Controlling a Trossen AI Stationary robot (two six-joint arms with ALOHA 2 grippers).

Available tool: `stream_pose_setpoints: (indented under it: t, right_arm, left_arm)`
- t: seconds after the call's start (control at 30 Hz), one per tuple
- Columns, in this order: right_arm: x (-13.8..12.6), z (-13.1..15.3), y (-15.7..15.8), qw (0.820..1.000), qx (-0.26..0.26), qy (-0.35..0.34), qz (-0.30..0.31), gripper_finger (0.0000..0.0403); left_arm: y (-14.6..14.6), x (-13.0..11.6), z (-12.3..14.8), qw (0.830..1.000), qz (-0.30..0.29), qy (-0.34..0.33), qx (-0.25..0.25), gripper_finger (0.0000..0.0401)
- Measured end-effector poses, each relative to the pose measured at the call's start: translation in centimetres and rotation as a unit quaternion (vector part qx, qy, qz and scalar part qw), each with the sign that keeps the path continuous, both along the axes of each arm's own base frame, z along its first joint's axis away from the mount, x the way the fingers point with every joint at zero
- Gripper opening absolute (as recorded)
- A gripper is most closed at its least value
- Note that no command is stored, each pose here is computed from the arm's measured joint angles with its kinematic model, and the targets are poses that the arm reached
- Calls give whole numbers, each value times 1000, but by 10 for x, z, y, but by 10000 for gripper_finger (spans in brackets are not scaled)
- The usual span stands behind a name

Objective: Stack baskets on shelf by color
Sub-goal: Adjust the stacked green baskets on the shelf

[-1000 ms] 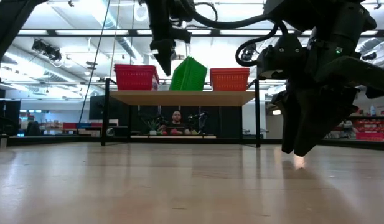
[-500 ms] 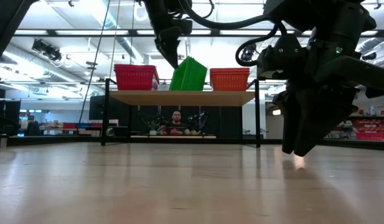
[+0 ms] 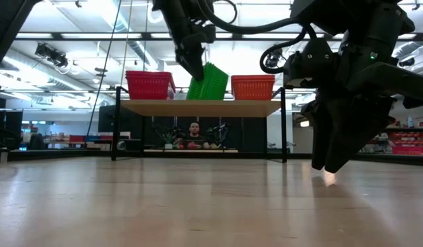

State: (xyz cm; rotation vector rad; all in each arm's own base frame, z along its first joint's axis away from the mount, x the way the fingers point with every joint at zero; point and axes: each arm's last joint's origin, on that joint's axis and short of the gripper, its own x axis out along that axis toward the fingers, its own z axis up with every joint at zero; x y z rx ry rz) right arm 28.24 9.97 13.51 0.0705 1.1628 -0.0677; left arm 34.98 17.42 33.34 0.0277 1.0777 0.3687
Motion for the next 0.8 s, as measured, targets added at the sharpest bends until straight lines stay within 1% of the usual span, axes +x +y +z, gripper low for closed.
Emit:
stream_pose_setpoints:
  t: [0.13, 0.3, 0.47, 0.6, 0.8]
  right_arm:
    - [0, 0, 0, 1000, -1, 0, 1, 191]
    - [0, 0, 0, 1000, -1, 0, 1, 191]
    - [0, 0, 0, 1000, -1, 0, 1, 191]
    - [0, 0, 0, 1000, -1, 0, 1, 191]
    - [0, 0, 0, 1000, 0, 0, 1, 191]
  left_arm:
    - [3, 5, -8, 1000, 3, -10, 19, 200]
    - [5, 2, -9, 998, 27, 17, 56, 199]
    - [4, 1, -7, 997, 31, 17, 61, 199]
    - [0, 2, -8, 999, 19, 16, 48, 203]
    - [-5, 1, -9, 1000, 13, 10, 4, 202]
